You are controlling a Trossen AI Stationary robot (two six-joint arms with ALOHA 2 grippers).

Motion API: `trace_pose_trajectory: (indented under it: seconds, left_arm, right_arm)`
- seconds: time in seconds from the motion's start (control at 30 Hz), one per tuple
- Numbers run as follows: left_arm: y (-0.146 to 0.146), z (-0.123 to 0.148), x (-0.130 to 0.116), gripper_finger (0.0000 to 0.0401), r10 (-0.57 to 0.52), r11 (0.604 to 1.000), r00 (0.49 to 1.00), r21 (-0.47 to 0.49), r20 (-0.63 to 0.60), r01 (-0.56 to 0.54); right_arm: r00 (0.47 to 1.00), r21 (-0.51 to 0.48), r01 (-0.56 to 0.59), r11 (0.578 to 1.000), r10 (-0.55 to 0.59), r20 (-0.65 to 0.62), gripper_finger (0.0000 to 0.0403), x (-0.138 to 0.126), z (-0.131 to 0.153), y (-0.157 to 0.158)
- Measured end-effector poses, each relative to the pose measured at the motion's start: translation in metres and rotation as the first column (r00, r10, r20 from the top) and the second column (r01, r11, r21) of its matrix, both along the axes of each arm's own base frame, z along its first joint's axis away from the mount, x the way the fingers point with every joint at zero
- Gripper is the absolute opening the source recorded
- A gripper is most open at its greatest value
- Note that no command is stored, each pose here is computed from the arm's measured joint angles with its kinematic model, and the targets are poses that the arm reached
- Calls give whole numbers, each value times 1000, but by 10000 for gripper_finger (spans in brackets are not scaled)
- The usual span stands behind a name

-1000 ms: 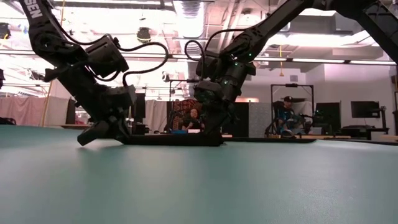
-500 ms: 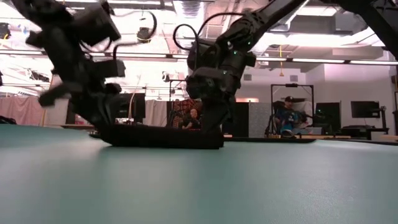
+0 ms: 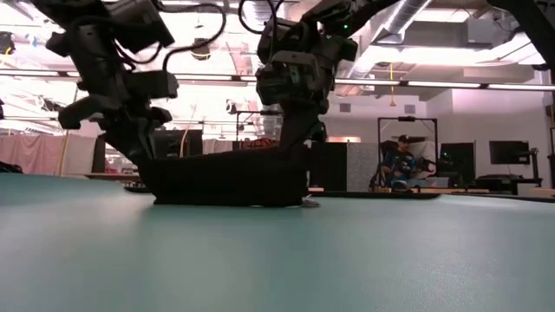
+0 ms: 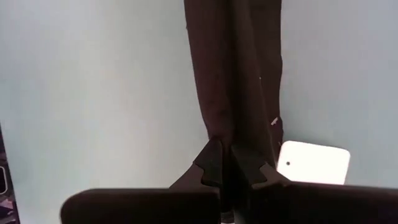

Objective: Roll towel
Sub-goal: Roll the black towel

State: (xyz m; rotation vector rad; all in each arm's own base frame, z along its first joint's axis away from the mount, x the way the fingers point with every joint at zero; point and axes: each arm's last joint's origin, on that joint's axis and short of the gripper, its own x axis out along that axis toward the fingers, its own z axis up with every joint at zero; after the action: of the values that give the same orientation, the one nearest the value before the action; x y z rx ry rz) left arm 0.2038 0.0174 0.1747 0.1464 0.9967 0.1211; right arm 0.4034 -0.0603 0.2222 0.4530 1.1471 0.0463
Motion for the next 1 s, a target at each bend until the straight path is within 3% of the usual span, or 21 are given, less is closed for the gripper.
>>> trace_pose_trajectory:
  seconds: [0.43,0.53,0.73,0.83,0.93,1.0]
  left_arm:
    - [9,-4,9,3,-48,999,999,18,-19,49]
    - [11,6,13,3,-41,998,999,40,-22,42]
    - [29,28,20,3,-40,978,999,202,-21,43]
    - [44,33,20,4,9,971,1000,238,1,-9]
    - [55,34,17,2,78,957,997,280,1,-75]
    - [60,35,16,2,120,938,993,327,-2,-113]
  right_arm:
    - [999,6,19,1000,-19,-41,19,-3,-3,-5]
    - [997,-72,56,996,-60,-45,19,-5,2,-7]
    - [991,-185,125,975,-130,-14,19,-7,17,-22]
    - [982,-308,179,934,-191,-7,19,-7,20,-31]
    - [970,-451,212,867,-241,-7,19,-8,21,-36]
    - [967,-497,216,840,-253,-7,19,-8,22,-36]
